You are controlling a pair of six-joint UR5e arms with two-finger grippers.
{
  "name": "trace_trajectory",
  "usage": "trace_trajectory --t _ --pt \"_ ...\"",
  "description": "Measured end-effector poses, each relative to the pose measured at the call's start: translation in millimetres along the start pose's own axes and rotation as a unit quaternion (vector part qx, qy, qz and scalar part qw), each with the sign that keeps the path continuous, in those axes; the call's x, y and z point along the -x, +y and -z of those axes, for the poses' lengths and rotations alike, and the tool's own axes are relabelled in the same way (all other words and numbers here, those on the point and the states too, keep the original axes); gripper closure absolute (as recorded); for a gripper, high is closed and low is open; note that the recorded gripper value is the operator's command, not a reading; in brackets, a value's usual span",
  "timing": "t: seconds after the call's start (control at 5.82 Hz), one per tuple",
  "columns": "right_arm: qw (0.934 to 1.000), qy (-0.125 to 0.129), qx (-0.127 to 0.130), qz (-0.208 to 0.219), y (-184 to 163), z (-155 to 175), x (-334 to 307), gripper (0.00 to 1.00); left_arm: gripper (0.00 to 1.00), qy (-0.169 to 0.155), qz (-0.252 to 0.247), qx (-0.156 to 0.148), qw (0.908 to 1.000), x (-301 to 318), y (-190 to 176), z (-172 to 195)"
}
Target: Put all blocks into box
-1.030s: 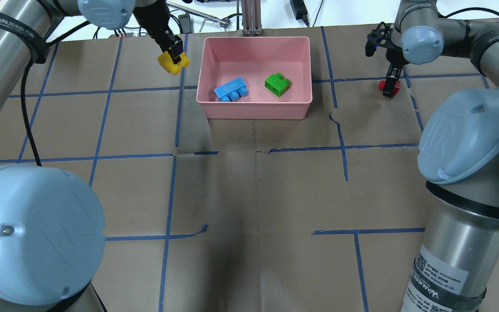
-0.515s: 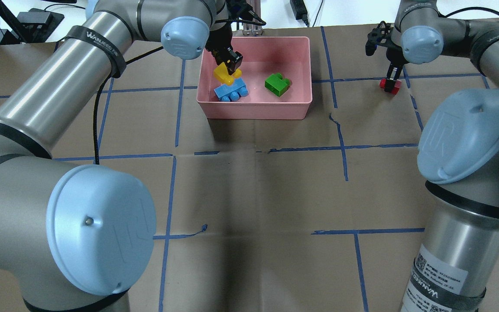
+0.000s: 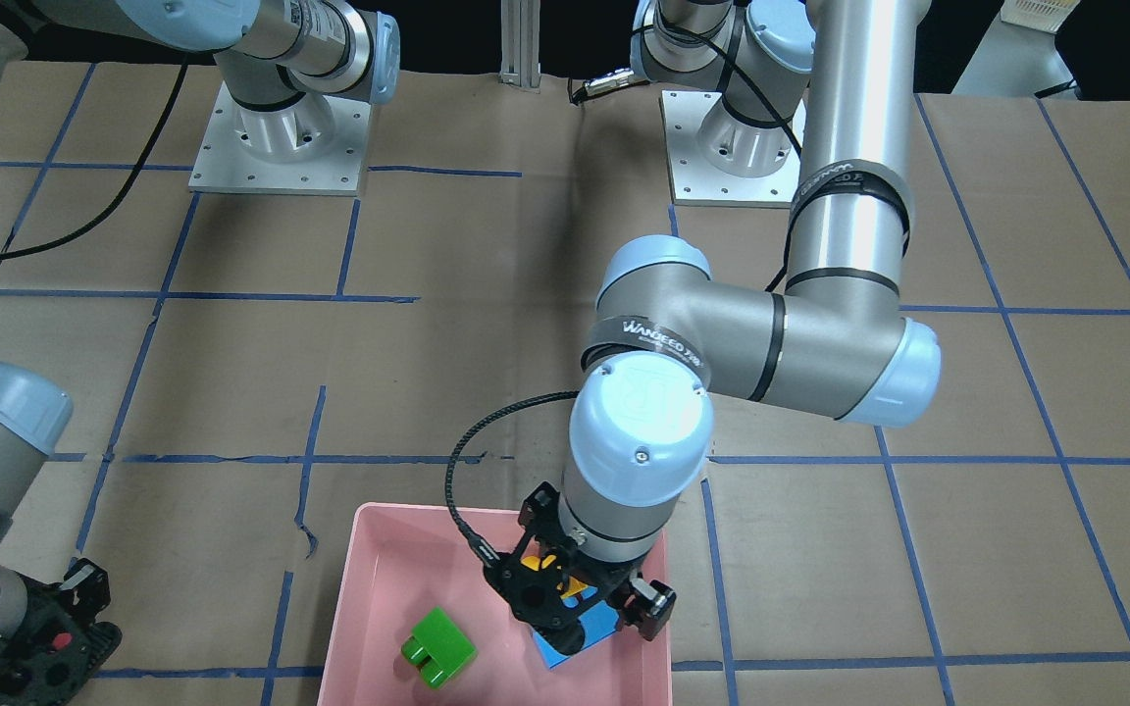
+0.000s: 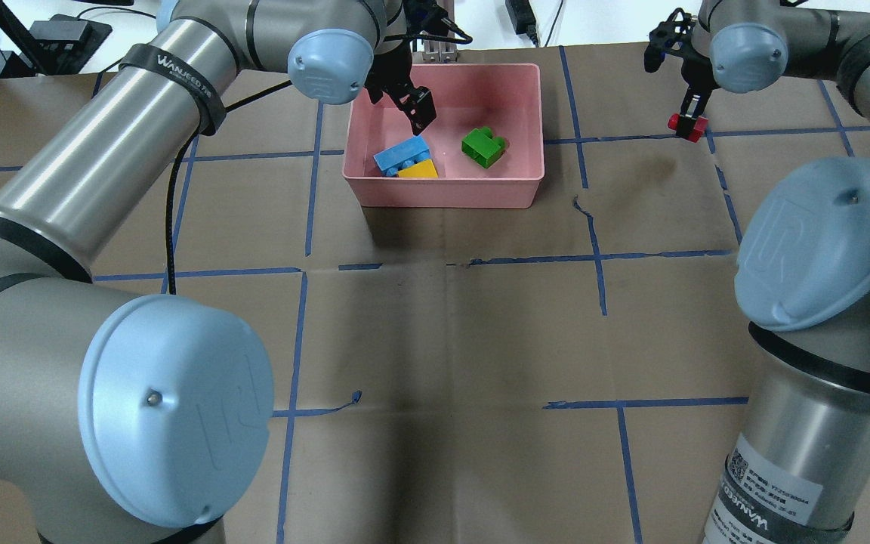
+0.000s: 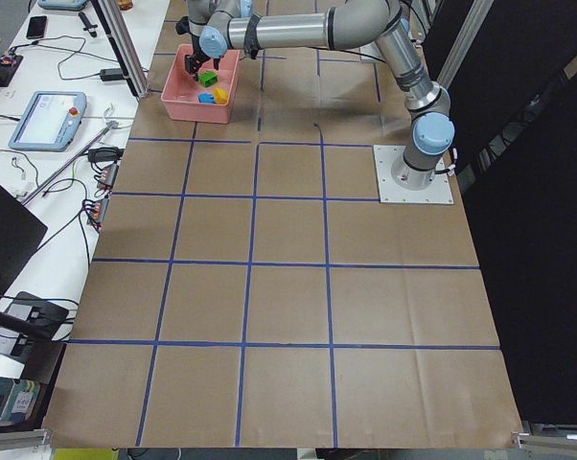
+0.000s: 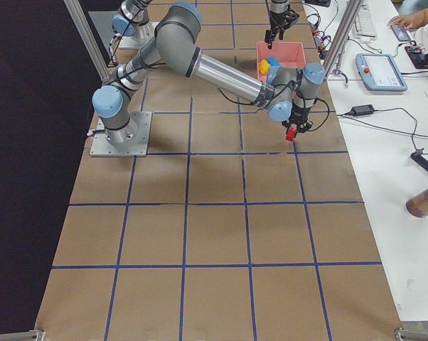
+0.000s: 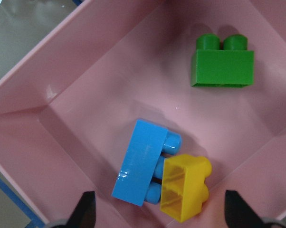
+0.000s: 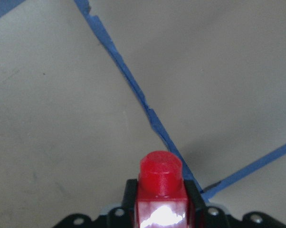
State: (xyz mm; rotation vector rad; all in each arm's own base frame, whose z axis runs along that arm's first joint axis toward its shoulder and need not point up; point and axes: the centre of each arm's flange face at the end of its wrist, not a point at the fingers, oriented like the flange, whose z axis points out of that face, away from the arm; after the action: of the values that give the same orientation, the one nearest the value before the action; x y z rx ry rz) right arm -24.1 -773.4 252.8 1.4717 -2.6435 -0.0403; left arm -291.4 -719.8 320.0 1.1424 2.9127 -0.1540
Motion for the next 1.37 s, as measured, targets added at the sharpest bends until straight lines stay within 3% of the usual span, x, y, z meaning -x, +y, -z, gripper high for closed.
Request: trace_trajectory --t 0.17,0.34,0.52,0.86,1.2,1.37 --pt "0.9987 0.015 -0.014 -0.046 2.4 39.2 1.9 0.83 0.00 0.003 0.017 0.009 0.9998 20.0 17.1 15.7" --pt "0.9929 0.014 -0.031 -0.114 2.8 73.7 10.5 0.82 0.00 0.007 0.035 0.018 0.9992 39.1 34.7 30.5" --pt "0.9793 -0.007 -0.051 -0.196 -1.6 103.3 25.6 0.82 0.00 0.009 0.045 0.025 0.9986 49.4 46.6 41.4" --pt "0.9415 -0.051 -0.072 -0.325 -58.3 140.4 81.6 0.83 0.00 0.015 0.061 0.041 0.9972 58.6 63.2 57.2" --pt "0.9004 -0.083 -0.076 -0.420 -148.1 139.6 153.8 0.83 0.00 0.002 0.155 0.055 0.9863 56.2 80.1 87.7" --pt "0.8828 -0.094 -0.077 -0.454 -184.0 125.3 179.9 0.68 0.00 -0.006 0.201 0.069 0.9772 50.9 92.4 109.8"
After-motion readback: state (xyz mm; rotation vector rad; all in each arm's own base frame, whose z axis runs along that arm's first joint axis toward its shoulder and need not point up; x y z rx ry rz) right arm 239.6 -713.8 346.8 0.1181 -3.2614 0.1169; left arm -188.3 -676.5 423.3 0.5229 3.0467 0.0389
